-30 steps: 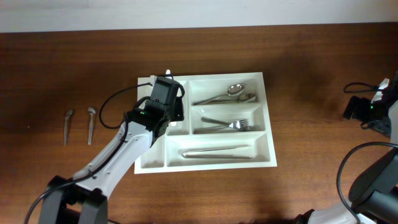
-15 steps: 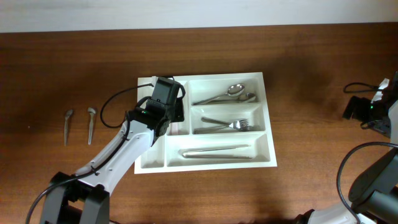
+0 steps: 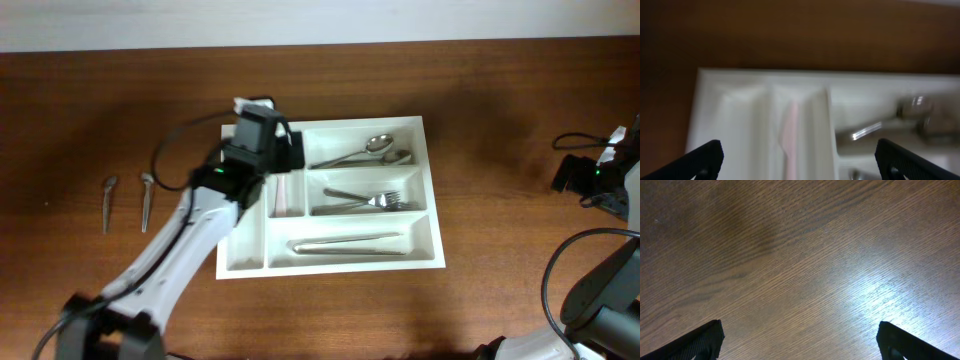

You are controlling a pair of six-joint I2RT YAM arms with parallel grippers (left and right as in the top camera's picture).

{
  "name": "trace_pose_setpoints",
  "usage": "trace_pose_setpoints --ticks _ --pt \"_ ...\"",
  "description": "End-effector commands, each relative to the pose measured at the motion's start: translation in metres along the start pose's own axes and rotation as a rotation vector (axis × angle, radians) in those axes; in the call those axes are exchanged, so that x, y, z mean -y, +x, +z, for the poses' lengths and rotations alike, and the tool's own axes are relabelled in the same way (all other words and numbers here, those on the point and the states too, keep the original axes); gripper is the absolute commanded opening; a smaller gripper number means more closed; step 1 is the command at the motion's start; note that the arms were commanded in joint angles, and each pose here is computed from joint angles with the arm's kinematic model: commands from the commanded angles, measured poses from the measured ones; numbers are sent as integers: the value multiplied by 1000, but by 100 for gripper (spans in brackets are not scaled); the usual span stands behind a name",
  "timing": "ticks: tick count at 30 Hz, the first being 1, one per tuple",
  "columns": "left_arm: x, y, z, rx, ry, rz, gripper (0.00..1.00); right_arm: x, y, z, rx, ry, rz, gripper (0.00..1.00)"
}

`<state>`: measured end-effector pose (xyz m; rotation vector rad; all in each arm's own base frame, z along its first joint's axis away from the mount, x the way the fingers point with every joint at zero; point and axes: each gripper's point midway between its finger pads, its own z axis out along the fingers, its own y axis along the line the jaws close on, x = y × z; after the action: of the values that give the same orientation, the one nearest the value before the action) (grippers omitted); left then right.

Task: Pack container
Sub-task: 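Carry the knife into the tray's narrow left-middle compartment and release, then move the left gripper back over the two metal spoons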

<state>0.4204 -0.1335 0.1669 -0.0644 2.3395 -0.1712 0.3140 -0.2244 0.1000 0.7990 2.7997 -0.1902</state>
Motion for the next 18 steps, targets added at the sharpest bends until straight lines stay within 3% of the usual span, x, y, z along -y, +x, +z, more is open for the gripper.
trace_pose_setpoints --ticks 1,3,8,13,16,18 --pt "-34 -46 -43 140 -94 -20 99 3 2 1 -4 6 13 99" --pt "-57 -46 -53 134 -159 -68 99 3 2 1 -4 6 13 99" --pt "-99 -19 -65 31 -222 -357 99 3 2 1 -4 6 13 99" --pt "-94 20 -67 -153 -172 -371 99 3 2 1 -4 6 13 99" --pt "-101 21 -68 -153 -207 -333 99 3 2 1 -4 6 13 99" --pt "-112 18 -69 -121 -260 -431 99 3 2 1 -4 6 13 99"
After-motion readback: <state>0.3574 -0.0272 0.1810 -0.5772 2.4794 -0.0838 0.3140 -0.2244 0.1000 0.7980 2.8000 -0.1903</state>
